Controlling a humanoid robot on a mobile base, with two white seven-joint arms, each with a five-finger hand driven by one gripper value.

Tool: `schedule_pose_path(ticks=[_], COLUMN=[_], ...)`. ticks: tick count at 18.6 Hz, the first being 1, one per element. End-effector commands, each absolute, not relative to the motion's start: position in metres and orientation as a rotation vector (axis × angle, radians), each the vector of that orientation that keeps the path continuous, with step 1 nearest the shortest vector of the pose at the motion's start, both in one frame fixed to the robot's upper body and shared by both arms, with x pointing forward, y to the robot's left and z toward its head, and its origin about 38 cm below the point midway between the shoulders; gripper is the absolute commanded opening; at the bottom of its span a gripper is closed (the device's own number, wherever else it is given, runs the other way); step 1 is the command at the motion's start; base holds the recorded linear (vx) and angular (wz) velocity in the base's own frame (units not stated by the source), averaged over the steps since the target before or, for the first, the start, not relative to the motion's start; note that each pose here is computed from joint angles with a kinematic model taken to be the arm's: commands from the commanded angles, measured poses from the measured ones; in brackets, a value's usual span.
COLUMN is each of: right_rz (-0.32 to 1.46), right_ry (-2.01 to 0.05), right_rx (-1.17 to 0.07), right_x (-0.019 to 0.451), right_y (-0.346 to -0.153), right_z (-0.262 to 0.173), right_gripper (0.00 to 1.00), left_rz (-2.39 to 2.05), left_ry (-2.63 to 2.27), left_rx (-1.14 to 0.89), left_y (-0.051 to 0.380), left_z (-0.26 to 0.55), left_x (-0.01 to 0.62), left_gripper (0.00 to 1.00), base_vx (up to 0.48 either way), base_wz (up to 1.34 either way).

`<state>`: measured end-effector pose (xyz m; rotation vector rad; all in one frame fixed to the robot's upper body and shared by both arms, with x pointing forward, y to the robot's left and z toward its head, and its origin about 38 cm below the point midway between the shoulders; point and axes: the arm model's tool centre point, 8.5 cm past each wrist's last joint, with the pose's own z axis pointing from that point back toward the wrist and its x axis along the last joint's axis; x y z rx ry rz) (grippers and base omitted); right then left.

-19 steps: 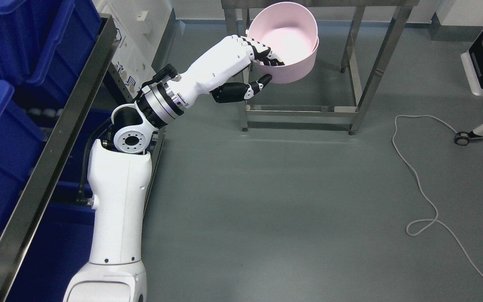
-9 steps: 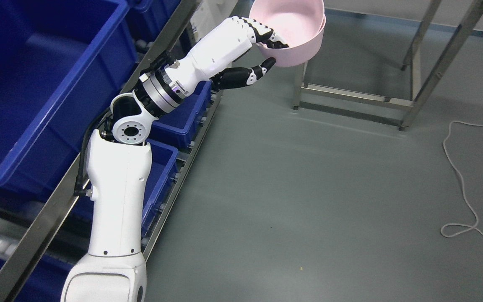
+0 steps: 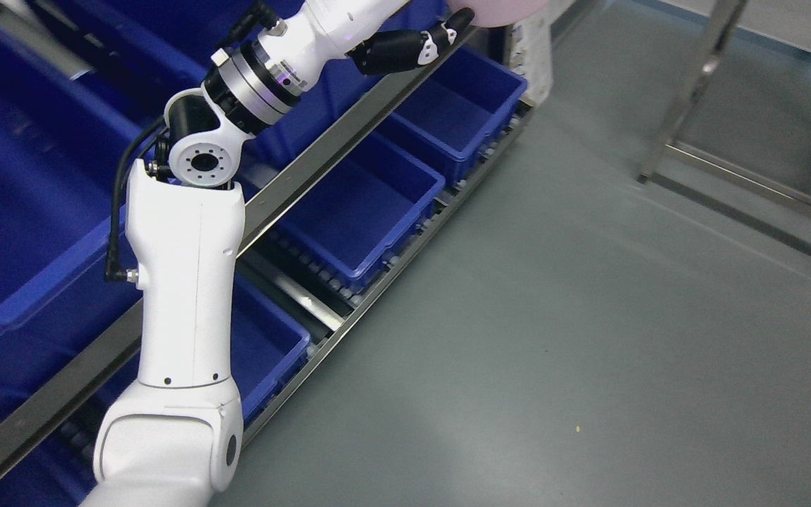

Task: Stack pink IKEA bowls on left shelf middle
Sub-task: 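Carry the stacked bowls in the left hand while turning toward the blue bins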

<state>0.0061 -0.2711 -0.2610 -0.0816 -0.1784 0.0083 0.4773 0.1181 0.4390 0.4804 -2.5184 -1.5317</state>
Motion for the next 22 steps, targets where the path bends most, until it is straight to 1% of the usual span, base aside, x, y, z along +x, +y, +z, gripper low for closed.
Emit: schedule_pose_path(ticks=[1,7,12,17,22], right_rz=[0.007,0.007,0.007,0.007,0.007], right_ry=[-0.178,-0.178,-0.178,-0.178,-0.178], right_rx=[-0.101,-0.101,-0.101,-0.101,-0.101], right_x=[0.006,0.006,0.006,0.006,0.006], right_y=[-0.283,-0.283,-0.283,-0.283,-0.283], right_z=[-0.26,-0.26,-0.26,-0.26,-0.26], right_gripper=[1.0,1.0,1.0,1.0,1.0], left_rz=[-1.572,-1.544,-1.52,-1.49,-1.562], left_ry=[-2.483,-2.386,-2.214,-2.07,-1.98], left_rx=[0.543,0.563,0.558,0.542,0.495], left_y=[0.109,0.111,0.116,0.12,0.108], left_z=[0.473,0.465,0.459,0.455,0.434], left_x=[0.477,0.486,0.502,0.516,0.524], left_gripper=[0.07,0.07,0.08,0.08,0.08], base_vx=[-0.186,-0.17,-0.05,0.057,0.072], base_wz=[0.98,1.02,0.86,0.45,0.26])
